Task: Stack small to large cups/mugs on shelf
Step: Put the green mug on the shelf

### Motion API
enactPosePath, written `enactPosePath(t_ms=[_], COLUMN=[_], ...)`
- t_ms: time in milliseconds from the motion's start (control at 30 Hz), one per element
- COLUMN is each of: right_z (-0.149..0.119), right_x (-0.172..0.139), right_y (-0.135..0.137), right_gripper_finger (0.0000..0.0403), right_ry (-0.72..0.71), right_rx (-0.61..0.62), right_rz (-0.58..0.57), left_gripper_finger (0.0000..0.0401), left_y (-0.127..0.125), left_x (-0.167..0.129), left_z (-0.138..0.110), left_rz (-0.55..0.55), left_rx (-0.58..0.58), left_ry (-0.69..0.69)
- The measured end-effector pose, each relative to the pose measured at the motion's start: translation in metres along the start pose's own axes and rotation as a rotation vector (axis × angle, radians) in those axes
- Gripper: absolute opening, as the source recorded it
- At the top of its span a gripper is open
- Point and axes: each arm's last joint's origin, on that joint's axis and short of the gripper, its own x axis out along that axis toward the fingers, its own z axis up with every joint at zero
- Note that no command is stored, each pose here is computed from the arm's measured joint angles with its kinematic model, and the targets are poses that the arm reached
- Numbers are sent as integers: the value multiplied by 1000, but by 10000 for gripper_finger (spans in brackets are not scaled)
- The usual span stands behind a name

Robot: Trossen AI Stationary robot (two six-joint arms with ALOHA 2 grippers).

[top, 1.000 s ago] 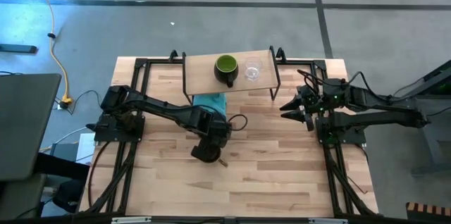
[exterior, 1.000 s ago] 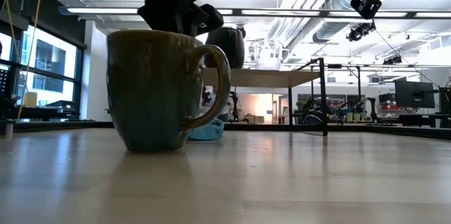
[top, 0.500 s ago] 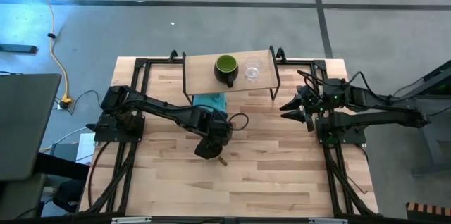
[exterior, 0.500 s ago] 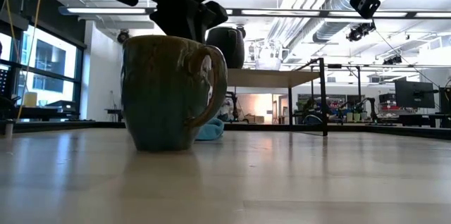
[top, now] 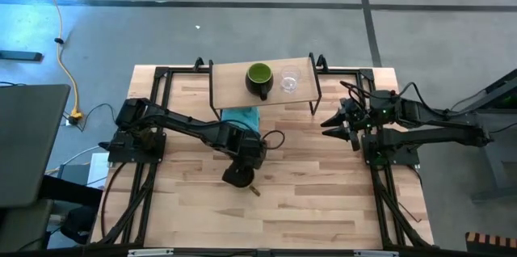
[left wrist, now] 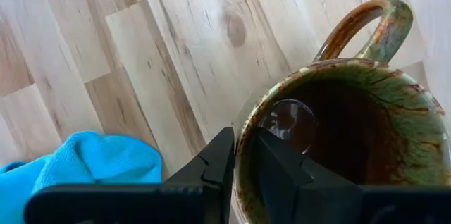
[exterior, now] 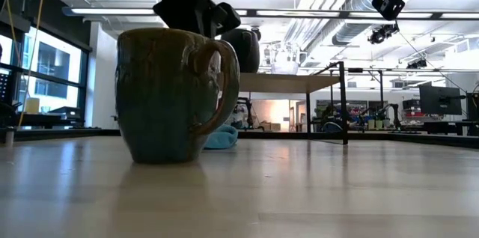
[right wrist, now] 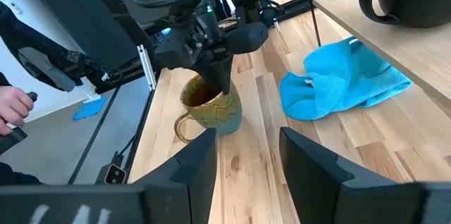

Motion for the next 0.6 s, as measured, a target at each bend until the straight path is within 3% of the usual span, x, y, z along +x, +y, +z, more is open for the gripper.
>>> enactPosePath(t_ms=[600], right_z=[0], right_x=[0], right_y=[0], right_gripper_finger=[144], right_ry=[0], right_rx=[0], right_rz=[0], left_gripper_finger=[47], left_y=[-2], left_x=[0], left_z=[0], left_rz=[-66], left_rx=[47], left_ry=[-15])
